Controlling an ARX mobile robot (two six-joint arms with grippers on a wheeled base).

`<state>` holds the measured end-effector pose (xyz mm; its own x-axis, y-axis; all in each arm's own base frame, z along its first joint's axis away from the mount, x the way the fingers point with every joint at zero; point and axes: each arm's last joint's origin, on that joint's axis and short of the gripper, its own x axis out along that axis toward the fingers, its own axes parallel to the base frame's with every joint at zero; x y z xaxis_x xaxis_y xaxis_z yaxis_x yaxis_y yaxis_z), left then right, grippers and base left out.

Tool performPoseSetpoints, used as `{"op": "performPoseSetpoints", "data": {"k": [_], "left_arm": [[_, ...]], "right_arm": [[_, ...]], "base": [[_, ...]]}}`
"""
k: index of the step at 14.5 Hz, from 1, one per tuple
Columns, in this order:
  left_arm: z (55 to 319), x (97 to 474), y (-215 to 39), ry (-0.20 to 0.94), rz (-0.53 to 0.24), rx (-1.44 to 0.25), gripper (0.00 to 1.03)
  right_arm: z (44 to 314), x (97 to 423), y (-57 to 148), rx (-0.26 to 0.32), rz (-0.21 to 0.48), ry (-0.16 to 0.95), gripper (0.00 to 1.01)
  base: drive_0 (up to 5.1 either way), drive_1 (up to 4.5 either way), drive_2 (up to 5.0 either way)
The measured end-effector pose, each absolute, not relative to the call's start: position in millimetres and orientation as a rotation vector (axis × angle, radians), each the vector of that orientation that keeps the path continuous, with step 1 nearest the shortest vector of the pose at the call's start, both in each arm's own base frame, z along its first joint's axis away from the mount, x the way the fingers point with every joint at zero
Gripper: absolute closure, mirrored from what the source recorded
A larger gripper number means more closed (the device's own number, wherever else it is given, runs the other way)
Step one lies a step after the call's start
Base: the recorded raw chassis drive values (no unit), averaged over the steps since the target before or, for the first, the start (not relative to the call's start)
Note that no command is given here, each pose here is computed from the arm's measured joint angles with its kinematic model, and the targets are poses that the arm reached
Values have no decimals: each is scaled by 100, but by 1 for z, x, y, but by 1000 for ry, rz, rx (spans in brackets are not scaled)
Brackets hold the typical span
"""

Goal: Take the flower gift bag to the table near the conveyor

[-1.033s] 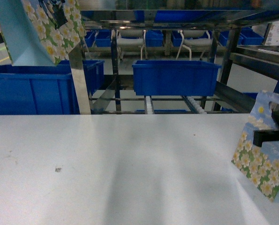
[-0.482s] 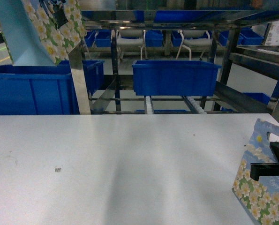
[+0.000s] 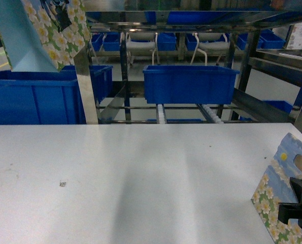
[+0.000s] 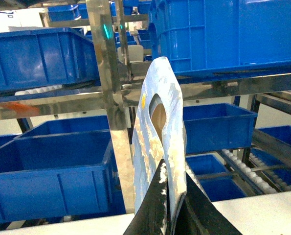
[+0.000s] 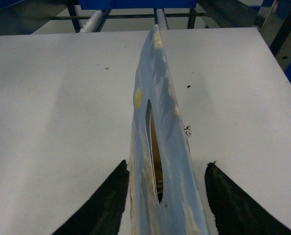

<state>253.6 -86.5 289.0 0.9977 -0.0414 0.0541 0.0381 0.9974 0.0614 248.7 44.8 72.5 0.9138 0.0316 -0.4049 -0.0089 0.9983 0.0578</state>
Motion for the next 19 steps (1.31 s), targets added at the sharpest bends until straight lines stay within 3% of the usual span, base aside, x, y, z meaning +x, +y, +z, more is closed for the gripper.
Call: {"op": "performPoseSetpoints", "data": {"k": [5, 8, 10, 13, 19], "left_arm": [[289, 254, -87, -55, -40, 60, 101], [289, 254, -87, -55, -40, 60, 101], [289, 254, -87, -56, -40, 60, 101], [289, 254, -87, -55, -40, 60, 101], [289, 254, -87, -55, -40, 60, 101]], "right_arm": [[95, 235, 38, 70, -28, 332, 1], [120, 225, 40, 62, -72, 235, 3], [141, 213, 47, 5, -94, 147, 3], [168, 195, 40, -38, -166, 80, 3], [219, 127, 32, -65, -102, 27, 3]], "base": [[0, 0, 0], [0, 0, 0], [0, 0, 0], [0, 0, 0], [0, 0, 0]]}}
